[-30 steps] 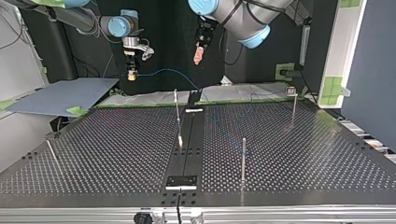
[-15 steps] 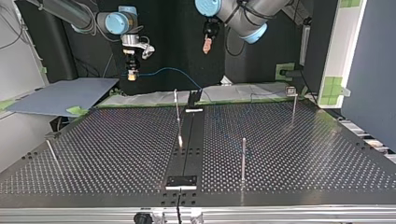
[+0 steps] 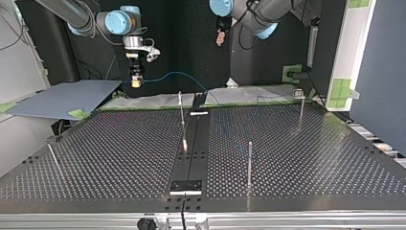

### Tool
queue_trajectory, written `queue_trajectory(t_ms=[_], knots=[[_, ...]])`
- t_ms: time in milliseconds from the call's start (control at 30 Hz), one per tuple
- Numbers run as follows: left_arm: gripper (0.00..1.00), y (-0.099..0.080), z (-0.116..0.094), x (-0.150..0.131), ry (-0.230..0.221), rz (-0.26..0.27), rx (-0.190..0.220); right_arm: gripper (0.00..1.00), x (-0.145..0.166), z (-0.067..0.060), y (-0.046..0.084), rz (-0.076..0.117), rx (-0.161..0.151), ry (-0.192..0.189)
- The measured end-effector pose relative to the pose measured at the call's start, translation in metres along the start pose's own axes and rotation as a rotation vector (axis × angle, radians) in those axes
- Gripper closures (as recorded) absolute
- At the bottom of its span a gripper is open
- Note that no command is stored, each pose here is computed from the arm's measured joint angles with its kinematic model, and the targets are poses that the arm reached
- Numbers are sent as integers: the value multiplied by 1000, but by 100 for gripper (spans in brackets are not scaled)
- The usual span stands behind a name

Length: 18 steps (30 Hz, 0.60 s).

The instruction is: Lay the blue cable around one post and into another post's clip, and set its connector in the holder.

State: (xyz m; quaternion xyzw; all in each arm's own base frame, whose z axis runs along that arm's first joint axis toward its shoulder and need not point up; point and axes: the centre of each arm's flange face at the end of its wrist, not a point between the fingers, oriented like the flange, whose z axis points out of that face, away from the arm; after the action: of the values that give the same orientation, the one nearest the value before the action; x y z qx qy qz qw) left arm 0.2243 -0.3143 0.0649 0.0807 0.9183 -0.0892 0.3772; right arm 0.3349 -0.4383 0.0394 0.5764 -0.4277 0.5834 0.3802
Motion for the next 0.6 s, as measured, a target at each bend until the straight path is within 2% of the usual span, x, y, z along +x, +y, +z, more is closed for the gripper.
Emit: queue_trajectory(t_ms=[233,400,600], knots=[[0,-5,10,-1,-27,-73,53,98,3,-6,-14,-7,24,3],[0,-11,20,-17,-86,-118,80,98,-2,-18,-24,-9,45,-1],[0,-14,29,-32,-150,-154,98,98,-4,-24,-34,-16,55,-2]])
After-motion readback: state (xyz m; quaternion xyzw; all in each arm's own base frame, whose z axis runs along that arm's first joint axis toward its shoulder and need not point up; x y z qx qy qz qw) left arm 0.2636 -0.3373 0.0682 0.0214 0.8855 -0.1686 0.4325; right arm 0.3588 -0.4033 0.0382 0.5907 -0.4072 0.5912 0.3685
